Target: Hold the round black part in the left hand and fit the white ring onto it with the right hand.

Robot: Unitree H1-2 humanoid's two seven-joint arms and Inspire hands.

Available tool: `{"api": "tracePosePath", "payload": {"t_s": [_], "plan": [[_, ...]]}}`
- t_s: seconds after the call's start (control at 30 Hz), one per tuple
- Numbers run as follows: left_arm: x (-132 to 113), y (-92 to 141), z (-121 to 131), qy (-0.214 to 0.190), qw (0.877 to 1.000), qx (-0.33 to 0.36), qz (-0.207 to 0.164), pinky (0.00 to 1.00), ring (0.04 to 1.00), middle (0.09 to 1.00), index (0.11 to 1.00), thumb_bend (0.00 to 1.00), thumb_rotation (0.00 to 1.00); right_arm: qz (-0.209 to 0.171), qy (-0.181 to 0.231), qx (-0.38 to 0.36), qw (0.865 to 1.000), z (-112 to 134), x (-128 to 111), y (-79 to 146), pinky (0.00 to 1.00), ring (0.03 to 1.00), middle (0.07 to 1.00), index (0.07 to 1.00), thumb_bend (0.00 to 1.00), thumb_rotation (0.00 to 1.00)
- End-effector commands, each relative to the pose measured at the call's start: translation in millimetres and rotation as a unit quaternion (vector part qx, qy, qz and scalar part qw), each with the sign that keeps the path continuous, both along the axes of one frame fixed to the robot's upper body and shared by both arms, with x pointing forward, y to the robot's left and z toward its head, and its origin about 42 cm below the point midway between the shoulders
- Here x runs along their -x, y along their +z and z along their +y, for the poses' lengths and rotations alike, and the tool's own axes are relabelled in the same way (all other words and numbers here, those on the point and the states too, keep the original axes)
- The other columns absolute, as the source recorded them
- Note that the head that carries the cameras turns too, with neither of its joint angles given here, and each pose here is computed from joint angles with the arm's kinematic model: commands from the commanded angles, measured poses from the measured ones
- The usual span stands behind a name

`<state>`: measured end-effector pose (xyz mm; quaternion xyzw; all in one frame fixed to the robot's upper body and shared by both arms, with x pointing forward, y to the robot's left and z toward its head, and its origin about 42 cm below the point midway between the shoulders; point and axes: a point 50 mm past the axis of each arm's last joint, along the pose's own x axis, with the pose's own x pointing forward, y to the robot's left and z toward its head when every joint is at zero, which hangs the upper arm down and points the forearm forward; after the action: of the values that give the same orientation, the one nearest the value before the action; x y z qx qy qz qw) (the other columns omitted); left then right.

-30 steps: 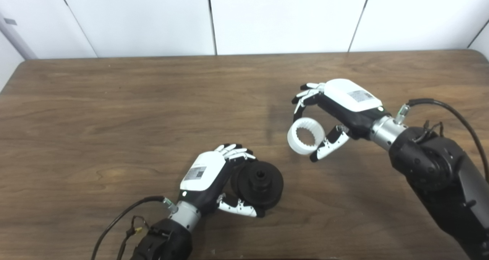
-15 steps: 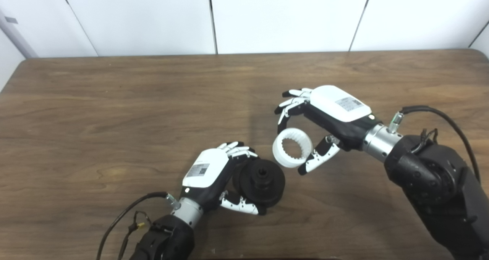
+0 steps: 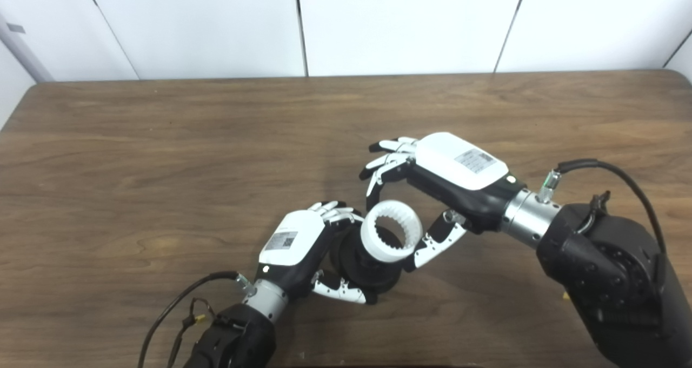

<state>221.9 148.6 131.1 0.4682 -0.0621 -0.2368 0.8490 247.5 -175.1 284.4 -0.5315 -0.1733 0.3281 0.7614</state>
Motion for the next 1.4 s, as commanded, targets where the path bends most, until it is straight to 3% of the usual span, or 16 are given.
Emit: {"api": "tracePosePath", "payload": {"t_s": [0.0, 0.43, 0.9, 1.37], "plan": [[6.7, -14.5, 2.6, -0.007, 0.999, -0.034, 0.039, 0.94, 0.925, 0.844, 0.486, 0.52, 0.05, -0.021, 0.001, -0.008, 1.0, 0.5, 4.5, 8.7, 0.93, 0.925, 0.798, 0.482, 0.52, 0.14], [7.5, -10.9, 0.7, -0.007, 0.999, -0.032, 0.04, 0.94, 0.919, 0.846, 0.486, 0.52, 0.05, 0.004, -0.006, -0.002, 1.0, 1.8, 8.3, -7.7, 0.94, 0.928, 0.796, 0.483, 0.52, 0.14], [7.6, -8.5, -2.0, -0.008, 0.999, -0.039, 0.037, 0.93, 0.921, 0.841, 0.486, 0.52, 0.06, -0.014, -0.008, 0.02, 1.0, 6.4, 1.2, -30.2, 0.93, 0.925, 0.798, 0.482, 0.52, 0.14], [7.7, -8.6, -3.8, -0.009, 0.998, -0.039, 0.038, 0.93, 0.916, 0.841, 0.486, 0.52, 0.06, -0.016, -0.006, 0.021, 1.0, 14.1, -1.2, -35.8, 0.93, 0.921, 0.802, 0.483, 0.52, 0.14]]}}
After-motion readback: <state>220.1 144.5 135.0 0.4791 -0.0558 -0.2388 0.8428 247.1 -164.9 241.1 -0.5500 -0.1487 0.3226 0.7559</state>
